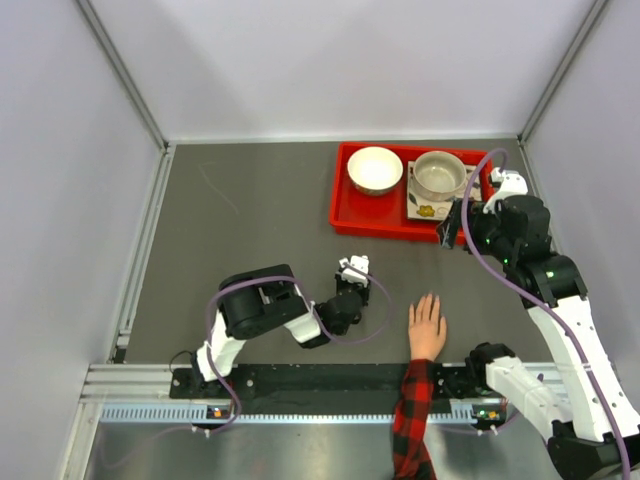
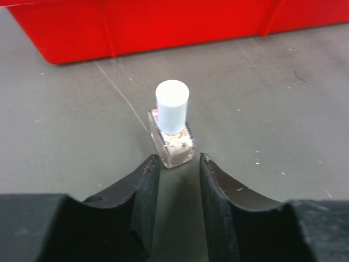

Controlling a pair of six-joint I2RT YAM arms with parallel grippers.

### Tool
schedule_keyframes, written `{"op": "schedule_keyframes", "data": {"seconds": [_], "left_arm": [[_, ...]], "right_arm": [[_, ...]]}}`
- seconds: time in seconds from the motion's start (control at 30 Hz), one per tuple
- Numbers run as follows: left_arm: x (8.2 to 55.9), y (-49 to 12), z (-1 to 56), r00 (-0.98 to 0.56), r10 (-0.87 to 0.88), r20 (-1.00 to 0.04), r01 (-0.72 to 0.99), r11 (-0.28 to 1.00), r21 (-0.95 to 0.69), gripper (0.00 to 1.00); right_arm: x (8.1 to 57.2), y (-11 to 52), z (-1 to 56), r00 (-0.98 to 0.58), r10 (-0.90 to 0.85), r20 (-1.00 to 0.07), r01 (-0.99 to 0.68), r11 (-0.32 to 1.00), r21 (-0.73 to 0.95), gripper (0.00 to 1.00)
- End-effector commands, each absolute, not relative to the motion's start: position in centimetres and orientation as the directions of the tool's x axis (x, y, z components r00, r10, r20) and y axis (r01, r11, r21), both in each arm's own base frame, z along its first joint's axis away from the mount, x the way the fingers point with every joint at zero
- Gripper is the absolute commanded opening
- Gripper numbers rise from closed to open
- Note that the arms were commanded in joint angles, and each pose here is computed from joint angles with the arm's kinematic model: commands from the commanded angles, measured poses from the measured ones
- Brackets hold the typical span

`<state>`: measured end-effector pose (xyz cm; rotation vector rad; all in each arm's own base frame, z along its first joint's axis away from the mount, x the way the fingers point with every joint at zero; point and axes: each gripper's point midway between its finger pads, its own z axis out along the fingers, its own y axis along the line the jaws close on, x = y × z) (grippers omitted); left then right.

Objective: Paint the nails

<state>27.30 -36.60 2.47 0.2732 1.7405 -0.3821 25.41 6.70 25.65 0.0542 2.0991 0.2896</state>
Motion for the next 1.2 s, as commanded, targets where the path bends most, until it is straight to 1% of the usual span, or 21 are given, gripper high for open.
{"op": "schedule_keyframes", "data": {"seconds": [0.0, 0.57, 0.63, 0.67, 0.7, 0.87, 0.97, 1.1, 1.17], "left_arm": [[28.2, -36.9, 3.7, -0.159, -0.081, -0.984, 0.356, 0.925, -0.134, 0.38], [28.9, -37.4, 3.6, -0.131, -0.071, -0.989, 0.39, 0.913, -0.117, 0.38], [29.0, -37.5, 3.6, -0.13, -0.066, -0.989, 0.394, 0.912, -0.113, 0.4], [29.1, -37.5, 3.6, -0.13, -0.068, -0.989, 0.388, 0.915, -0.114, 0.45], [29.2, -37.4, 3.5, -0.132, -0.071, -0.989, 0.385, 0.916, -0.117, 0.46], [29.6, -37.2, 3.2, -0.137, -0.071, -0.988, 0.376, 0.919, -0.119, 0.48], [30.0, -37.0, 3.2, -0.134, -0.081, -0.988, 0.368, 0.921, -0.126, 0.47], [30.1, -37.3, 3.4, -0.121, -0.075, -0.99, 0.387, 0.915, -0.117, 0.41], [30.0, -37.7, 3.6, -0.115, -0.073, -0.991, 0.408, 0.906, -0.115, 0.35]], "right_arm": [[25.8, 6.7, 26.6, -0.477, 0.153, -0.865, -0.095, 0.97, 0.224, 0.99], [26.3, 6.8, 26.1, -0.492, 0.15, -0.857, -0.09, 0.971, 0.221, 0.99], [26.3, 6.7, 26.0, -0.494, 0.149, -0.856, -0.087, 0.972, 0.219, 0.99], [26.3, 6.8, 25.9, -0.498, 0.145, -0.855, -0.092, 0.971, 0.218, 0.99], [26.3, 6.8, 25.9, -0.497, 0.146, -0.855, -0.091, 0.972, 0.218, 0.99], [26.4, 6.9, 25.9, -0.5, 0.144, -0.854, -0.092, 0.972, 0.218, 0.99], [26.5, 6.8, 25.7, -0.503, 0.143, -0.852, -0.089, 0.972, 0.215, 0.99], [26.6, 6.8, 25.5, -0.51, 0.141, -0.849, -0.087, 0.973, 0.214, 0.99], [26.7, 6.8, 25.5, -0.51, 0.141, -0.849, -0.087, 0.973, 0.214, 0.99]]}}
